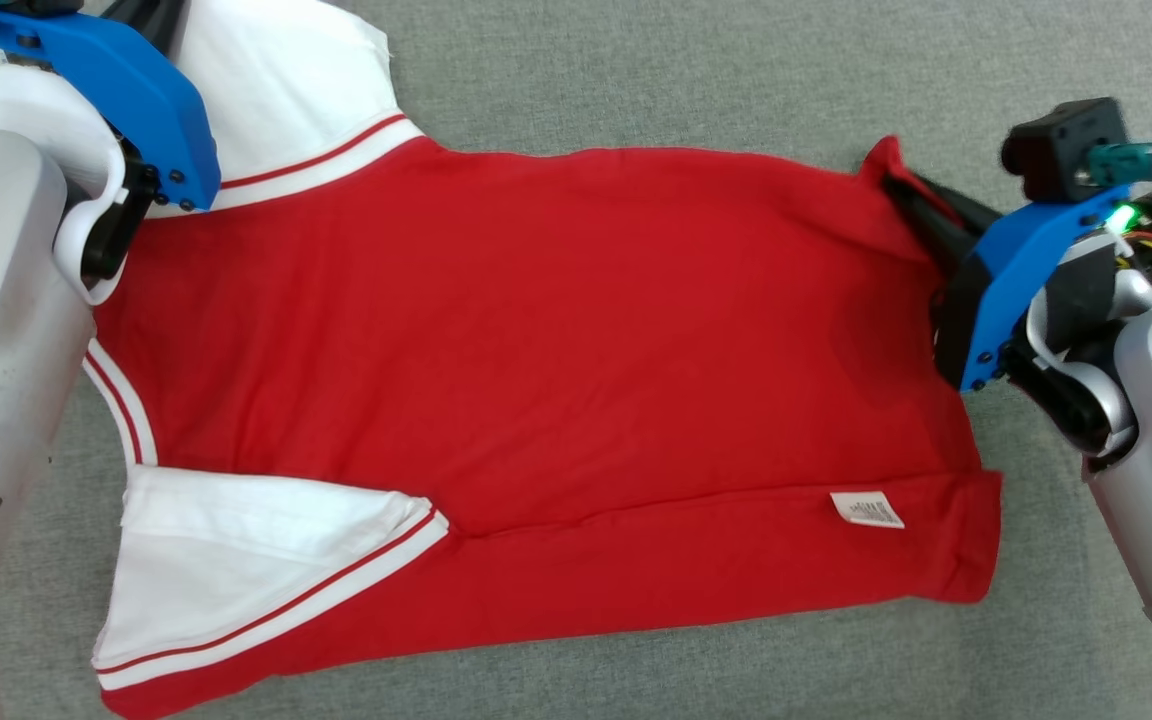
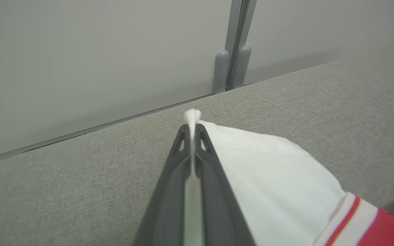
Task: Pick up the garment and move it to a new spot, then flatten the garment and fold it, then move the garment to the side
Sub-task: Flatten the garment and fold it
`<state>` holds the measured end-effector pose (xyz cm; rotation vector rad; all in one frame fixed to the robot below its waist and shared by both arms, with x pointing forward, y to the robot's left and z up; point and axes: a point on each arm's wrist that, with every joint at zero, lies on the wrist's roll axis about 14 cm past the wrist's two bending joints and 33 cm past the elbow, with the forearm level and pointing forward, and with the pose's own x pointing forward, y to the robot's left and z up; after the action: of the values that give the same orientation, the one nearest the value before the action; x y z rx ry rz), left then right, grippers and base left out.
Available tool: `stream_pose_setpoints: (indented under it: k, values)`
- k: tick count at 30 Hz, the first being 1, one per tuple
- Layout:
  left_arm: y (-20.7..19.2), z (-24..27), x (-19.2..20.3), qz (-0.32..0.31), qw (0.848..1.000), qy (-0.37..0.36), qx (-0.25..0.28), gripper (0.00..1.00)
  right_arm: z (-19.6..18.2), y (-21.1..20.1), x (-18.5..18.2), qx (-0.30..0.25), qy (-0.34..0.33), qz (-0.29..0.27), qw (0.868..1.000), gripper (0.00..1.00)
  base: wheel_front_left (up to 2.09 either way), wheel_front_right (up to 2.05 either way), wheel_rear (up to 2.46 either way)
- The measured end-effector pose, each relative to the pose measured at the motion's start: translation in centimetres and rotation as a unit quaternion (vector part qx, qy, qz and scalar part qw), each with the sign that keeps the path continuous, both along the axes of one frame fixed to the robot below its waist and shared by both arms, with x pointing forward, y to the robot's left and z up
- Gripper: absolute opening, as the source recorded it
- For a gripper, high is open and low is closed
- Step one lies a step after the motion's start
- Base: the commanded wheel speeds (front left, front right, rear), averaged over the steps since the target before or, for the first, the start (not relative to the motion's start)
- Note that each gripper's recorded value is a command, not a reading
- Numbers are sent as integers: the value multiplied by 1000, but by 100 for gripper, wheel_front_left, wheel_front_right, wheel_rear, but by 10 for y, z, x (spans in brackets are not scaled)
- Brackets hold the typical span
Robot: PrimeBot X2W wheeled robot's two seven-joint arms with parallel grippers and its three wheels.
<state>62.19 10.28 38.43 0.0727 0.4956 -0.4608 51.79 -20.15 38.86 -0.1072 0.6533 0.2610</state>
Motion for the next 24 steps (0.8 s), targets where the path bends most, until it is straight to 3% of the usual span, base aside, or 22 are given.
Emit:
stream_pose_setpoints:
  k: [9,16,24]
  values:
    - [9,47,-5,13,997,-72,-29,0,37,-13,18,37,-120,-58,990,0,0,0,0]
    - [11,75,-29,10,992,-117,-55,0,42,-5,7,66,-145,-74,984,0,0,0,0]
    - [3,92,-84,4,985,-151,-89,0,53,-3,-9,89,-184,-91,975,0,0,0,0]
